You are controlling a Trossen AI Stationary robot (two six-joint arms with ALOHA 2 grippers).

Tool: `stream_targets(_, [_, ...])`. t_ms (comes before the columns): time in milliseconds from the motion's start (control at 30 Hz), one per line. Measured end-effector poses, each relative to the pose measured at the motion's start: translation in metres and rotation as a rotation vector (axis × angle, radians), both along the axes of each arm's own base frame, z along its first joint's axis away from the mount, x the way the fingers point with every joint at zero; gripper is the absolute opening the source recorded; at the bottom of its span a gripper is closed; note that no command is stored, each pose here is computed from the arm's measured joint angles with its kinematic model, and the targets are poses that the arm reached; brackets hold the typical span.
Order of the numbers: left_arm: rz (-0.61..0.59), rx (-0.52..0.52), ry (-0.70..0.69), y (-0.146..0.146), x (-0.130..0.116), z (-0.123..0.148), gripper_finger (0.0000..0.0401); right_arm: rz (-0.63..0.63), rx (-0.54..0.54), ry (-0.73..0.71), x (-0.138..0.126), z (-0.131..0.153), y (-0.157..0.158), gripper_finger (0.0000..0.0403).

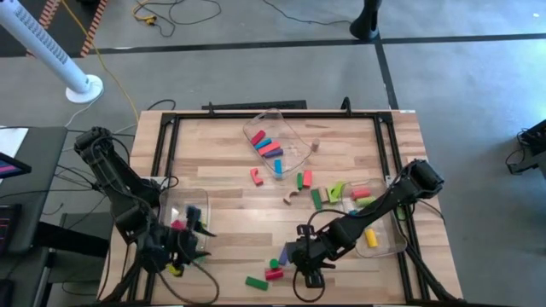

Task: Sort blocks by size
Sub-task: Put the green rectangular block into the top transparent bin

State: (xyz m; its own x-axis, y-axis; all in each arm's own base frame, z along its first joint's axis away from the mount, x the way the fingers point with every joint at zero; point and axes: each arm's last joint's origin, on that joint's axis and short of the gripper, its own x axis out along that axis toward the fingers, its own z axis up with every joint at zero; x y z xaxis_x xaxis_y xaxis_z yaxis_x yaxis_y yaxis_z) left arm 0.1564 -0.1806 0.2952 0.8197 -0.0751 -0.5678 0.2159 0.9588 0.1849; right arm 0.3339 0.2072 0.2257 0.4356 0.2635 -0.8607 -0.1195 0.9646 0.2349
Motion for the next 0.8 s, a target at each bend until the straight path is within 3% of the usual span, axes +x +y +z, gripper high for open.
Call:
stream_targets(333, [-0.101,0.011,-0.15,-0.009,0.009,0.005,0.0222,0.046,0.005,0.002,-0.012,0.0,0.018,0.023])
stream_targets(800, [-0.083,0.125,-0.072,-0.022,0.035,-0.029,0.0222,0.049,0.0,-0.003,-0.022,0.0,0.032,0.023])
